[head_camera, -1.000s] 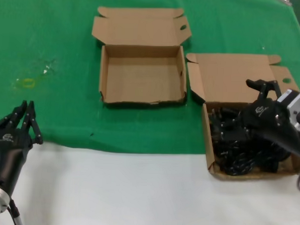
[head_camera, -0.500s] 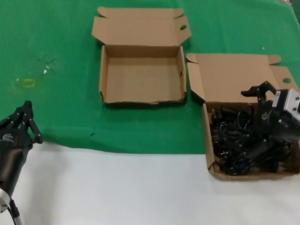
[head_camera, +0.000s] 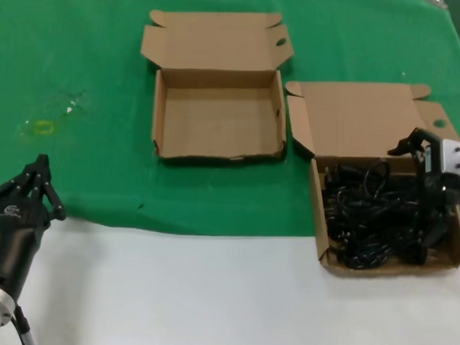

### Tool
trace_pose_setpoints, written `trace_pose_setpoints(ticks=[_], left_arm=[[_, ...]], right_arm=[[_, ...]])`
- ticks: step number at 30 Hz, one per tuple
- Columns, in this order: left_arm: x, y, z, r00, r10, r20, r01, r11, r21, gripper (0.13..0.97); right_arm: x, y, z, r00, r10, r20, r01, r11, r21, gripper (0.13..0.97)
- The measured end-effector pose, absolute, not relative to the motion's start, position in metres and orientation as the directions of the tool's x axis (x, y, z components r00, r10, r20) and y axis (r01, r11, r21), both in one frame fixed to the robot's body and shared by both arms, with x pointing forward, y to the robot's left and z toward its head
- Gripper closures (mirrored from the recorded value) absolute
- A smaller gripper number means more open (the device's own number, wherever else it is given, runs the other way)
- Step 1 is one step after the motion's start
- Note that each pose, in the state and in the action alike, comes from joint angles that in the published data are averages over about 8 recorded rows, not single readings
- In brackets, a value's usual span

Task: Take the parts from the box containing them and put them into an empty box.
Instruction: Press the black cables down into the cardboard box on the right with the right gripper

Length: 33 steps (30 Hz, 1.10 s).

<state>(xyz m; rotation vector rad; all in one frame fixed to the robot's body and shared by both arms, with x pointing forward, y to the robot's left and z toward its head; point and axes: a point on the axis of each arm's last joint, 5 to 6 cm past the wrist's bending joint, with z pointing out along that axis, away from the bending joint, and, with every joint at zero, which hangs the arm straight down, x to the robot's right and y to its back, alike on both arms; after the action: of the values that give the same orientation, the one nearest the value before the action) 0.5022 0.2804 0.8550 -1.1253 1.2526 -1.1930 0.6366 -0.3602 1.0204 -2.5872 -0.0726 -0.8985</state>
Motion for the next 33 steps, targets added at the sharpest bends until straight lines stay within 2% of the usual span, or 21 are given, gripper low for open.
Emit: trace_pose_setpoints(ticks=[8,17,25,29,33], left_arm=[[0.502,0.28,0.855,-0.035,-0.997,-0.071,0.022,0.07,-0.997,0.953],[0.502,0.28,0.855,-0.035,-0.997,-0.071,0.022,0.07,-0.997,0.953],[0.502,0.28,0.855,-0.035,-0.997,-0.071,0.022,0.07,-0.997,0.953],[0.502,0.28,0.855,-0.035,-0.997,-0.071,0.022,0.07,-0.997,0.953],[0.502,0.28,0.855,-0.035,-0.997,-0.071,0.022,0.07,-0.997,0.953]], right_arm=[[0.654,-0.364,1.026,0.784,-0.03,0.62,0.182,-0.944,-0.275,0.131],[0.655,-0.366,1.02,0.802,-0.025,0.597,0.167,-0.95,-0.264,0.186],[0.655,-0.368,1.017,0.808,-0.028,0.588,0.16,-0.951,-0.266,0.313],[0.655,-0.368,1.017,0.808,-0.027,0.588,0.16,-0.951,-0.263,0.313],[0.654,-0.367,1.017,0.809,-0.022,0.588,0.163,-0.952,-0.259,0.411]])
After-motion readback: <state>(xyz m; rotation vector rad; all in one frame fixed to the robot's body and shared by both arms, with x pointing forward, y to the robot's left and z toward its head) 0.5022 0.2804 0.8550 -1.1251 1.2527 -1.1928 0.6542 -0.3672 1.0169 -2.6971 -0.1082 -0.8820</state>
